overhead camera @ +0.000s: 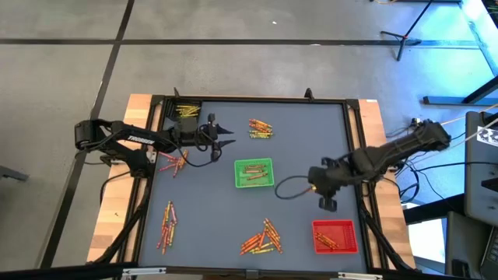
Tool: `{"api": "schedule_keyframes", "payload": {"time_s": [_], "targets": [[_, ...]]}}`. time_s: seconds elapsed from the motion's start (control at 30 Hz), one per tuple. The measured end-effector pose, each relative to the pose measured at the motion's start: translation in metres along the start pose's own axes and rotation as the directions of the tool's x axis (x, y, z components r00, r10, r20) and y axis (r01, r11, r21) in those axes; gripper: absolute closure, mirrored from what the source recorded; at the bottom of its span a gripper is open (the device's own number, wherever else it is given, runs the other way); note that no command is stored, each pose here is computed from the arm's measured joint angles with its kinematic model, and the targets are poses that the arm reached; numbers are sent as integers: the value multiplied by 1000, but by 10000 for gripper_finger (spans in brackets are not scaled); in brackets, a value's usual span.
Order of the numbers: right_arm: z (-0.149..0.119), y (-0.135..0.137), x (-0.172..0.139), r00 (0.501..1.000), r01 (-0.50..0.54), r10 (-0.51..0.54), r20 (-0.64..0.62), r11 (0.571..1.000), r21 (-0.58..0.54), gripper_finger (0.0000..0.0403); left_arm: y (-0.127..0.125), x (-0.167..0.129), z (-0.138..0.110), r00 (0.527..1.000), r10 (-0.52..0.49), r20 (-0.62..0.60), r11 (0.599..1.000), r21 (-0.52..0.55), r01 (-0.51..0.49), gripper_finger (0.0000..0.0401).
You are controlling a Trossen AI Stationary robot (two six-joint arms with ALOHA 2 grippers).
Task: Sort crayons
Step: Put the orange crayon into the red bin, then put the green crayon into the black bin
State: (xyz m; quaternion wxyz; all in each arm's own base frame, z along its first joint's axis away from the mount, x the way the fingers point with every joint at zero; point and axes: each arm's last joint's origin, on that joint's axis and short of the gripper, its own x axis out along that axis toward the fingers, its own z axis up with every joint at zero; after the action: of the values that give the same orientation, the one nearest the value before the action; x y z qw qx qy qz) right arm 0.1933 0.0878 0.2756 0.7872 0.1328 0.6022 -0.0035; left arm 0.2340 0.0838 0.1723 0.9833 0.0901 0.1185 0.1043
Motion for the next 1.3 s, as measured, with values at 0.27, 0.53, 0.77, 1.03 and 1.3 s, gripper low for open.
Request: {"api": "schedule_keyframes", "payload": {"time_s": [0.27,0.53,0.77,1.03,1.3], "targets": [[-38,36,28,996,-89,91,-9,985,147,386,-7,1,2,1000,-28,5,999,-17,29,268],[-75,62,32,991,-112,128,-23,931,347,386,-12,1,2,1000,-20,-4,998,-58,19,268],[-100,81,27,983,-180,176,51,874,451,386,-12,1,2,1000,-19,-4,996,-87,19,268],[-112,79,26,991,-131,107,75,864,485,361,-11,1,2,1000,-2,-6,993,-116,1,268],[-112,80,26,991,-134,115,69,873,469,268,-9,1,1,998,66,-23,991,-117,-68,268]]}}
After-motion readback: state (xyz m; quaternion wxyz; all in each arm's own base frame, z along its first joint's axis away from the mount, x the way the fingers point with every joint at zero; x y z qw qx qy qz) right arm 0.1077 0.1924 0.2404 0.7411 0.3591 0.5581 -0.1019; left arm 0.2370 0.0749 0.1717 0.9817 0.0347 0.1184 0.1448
